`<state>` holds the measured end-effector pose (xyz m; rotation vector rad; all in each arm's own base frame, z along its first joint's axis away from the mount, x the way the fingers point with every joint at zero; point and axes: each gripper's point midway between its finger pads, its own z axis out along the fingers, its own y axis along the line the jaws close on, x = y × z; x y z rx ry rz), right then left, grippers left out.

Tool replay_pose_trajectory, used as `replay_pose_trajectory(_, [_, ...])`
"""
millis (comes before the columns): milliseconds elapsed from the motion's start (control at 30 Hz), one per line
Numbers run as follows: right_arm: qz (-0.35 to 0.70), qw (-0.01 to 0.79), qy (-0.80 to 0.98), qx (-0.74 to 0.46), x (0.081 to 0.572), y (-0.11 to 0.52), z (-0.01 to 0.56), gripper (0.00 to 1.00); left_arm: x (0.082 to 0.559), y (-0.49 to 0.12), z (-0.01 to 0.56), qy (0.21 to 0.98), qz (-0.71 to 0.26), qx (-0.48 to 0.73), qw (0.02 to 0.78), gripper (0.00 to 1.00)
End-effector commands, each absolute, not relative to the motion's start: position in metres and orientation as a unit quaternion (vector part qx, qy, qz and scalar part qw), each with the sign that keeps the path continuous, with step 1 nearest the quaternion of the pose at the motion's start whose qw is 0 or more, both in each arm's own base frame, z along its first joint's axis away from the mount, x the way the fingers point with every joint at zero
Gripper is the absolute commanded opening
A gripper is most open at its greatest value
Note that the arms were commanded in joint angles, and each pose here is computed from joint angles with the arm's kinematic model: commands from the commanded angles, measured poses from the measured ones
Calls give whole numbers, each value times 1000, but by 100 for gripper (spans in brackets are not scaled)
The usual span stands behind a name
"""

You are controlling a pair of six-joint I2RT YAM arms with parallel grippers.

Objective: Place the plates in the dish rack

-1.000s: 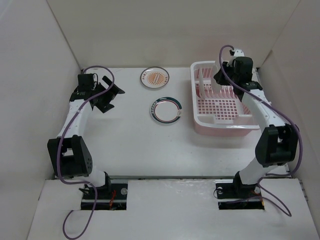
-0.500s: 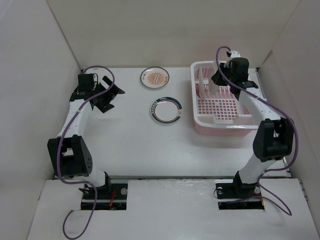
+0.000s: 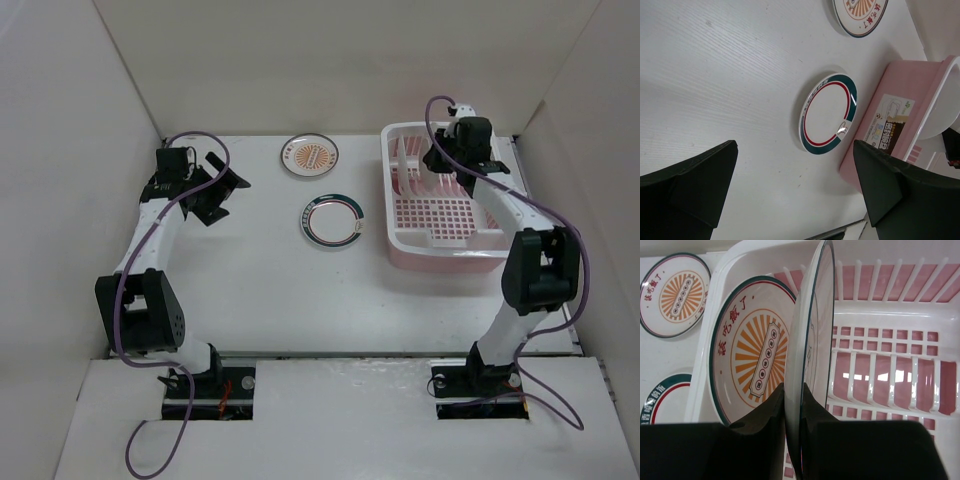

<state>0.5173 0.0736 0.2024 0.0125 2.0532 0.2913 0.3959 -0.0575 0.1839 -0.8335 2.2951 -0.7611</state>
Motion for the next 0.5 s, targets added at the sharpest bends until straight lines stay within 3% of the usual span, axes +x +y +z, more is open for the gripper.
replay_pose_trajectory(0, [116,556,823,-2,537,72,234,0,401,-59,193,855,-296,-299,303,100])
replay_pose_trajectory(267, [115,544,832,-1,540,72,224,1,403,-59,191,855,-296,-299,303,100])
replay_pose_trajectory(367, [114,536,837,0,540,72,217,14,404,-59,187,857,-295,-300,299,100])
replay_pose_trajectory(400, [114,536,837,0,540,72,217,27,404,-59,187,857,-295,-300,299,100])
replay_pose_trajectory(467, [114,536,837,0,540,72,217,29,404,-59,184,858,-293,-302,295,100])
